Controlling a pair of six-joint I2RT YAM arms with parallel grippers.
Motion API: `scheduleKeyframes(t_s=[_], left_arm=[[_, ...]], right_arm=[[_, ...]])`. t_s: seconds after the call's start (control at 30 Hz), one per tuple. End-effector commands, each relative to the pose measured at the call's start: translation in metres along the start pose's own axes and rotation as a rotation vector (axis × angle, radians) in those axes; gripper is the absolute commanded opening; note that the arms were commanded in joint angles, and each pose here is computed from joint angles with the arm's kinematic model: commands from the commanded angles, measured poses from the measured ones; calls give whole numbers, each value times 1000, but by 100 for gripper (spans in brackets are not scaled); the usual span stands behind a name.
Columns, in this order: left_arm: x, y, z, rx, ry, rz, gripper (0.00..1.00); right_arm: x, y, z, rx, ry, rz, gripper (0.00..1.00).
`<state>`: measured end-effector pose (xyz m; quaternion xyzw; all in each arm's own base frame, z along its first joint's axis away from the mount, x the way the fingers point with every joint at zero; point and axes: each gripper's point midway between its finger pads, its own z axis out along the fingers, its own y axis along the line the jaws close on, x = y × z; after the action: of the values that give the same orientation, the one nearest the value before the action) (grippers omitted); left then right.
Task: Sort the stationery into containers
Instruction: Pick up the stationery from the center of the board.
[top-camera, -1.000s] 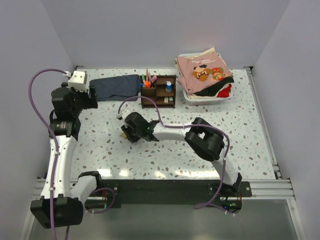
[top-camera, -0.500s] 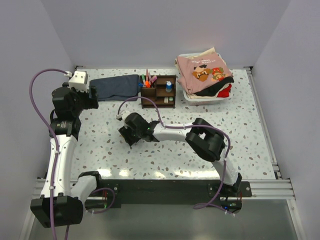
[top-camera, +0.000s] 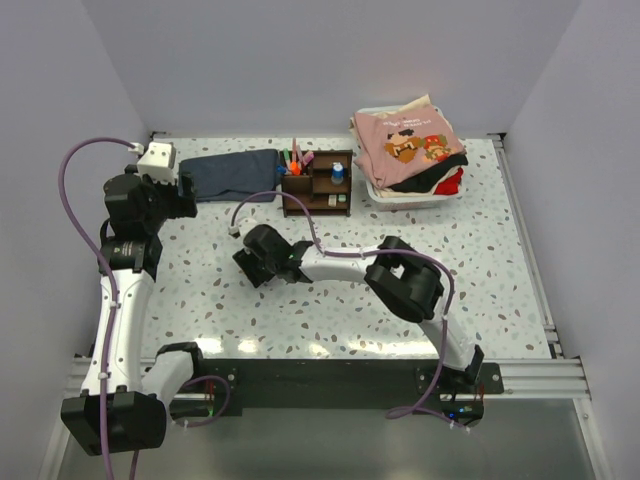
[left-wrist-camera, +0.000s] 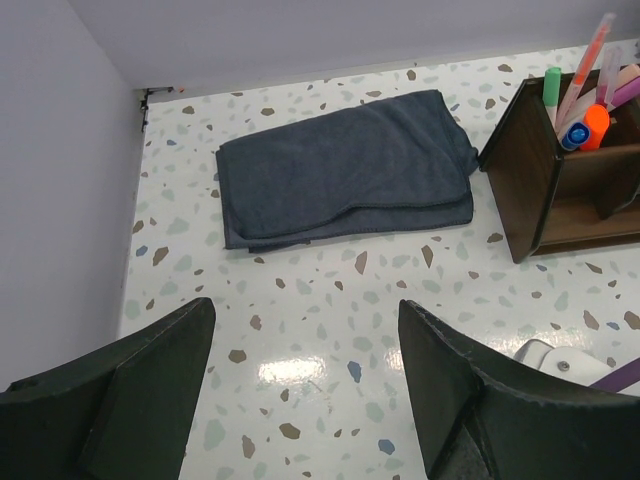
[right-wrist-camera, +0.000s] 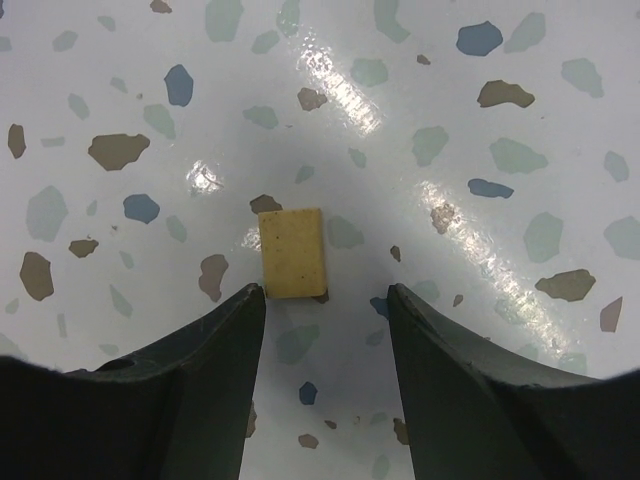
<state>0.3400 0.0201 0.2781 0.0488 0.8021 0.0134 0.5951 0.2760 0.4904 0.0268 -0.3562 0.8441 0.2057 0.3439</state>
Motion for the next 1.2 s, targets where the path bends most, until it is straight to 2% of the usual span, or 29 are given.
scheduleKeyframes(t_s=[0.0, 0.07, 0.13, 0.2, 0.27, 0.4, 0.43, 0.63, 0.67, 0.7, 0.77, 0.87, 0.9, 1.0, 1.17], left_arm=[[-8, -3, 2, 9, -45, -16, 79], [-7, -3, 2, 10, -42, -16, 79], [-6, -2, 2, 7, -41, -17, 79], [-7, -3, 2, 10, -42, -15, 79], [-7, -3, 3, 8, -41, -15, 79], [-6, -4, 4, 14, -41, -18, 79], [-7, -4, 5, 14, -43, -21, 79], [-5, -5, 7, 21, -36, -22, 79], [-4, -5, 7, 24, -35, -21, 79], [-5, -6, 8, 29, -37, -22, 79], [-5, -7, 9, 34, -36, -26, 79], [-7, -7, 10, 36, -42, -26, 79], [-6, -7, 10, 36, -41, -26, 79], [-4, -6, 10, 33, -33, -24, 79], [-2, -7, 10, 33, -27, -23, 79]], right_arm=[[-13, 9, 6, 22, -39, 3, 54], [-10, 10, 7, 25, -34, 2, 52], [-6, 10, 8, 31, -23, -2, 46], [-1, 8, 7, 39, -8, -10, 32], [5, 5, 7, 51, 6, -16, 29], [14, 3, 4, 48, 26, -32, 3], [12, 3, 2, 45, 21, -30, 0], [-16, -2, -11, 82, -58, -67, 0], [-22, -3, -14, 82, -71, -72, 2], [-24, -2, -15, 73, -76, -83, 25], [-26, 3, -16, 28, -78, -153, 51], [-27, 15, -13, -73, -81, -310, 60], [-24, 16, -13, -91, -70, -348, 65], [-21, 15, -12, -151, -43, -493, 72], [-4, 5, -10, -263, 1, -680, 71]])
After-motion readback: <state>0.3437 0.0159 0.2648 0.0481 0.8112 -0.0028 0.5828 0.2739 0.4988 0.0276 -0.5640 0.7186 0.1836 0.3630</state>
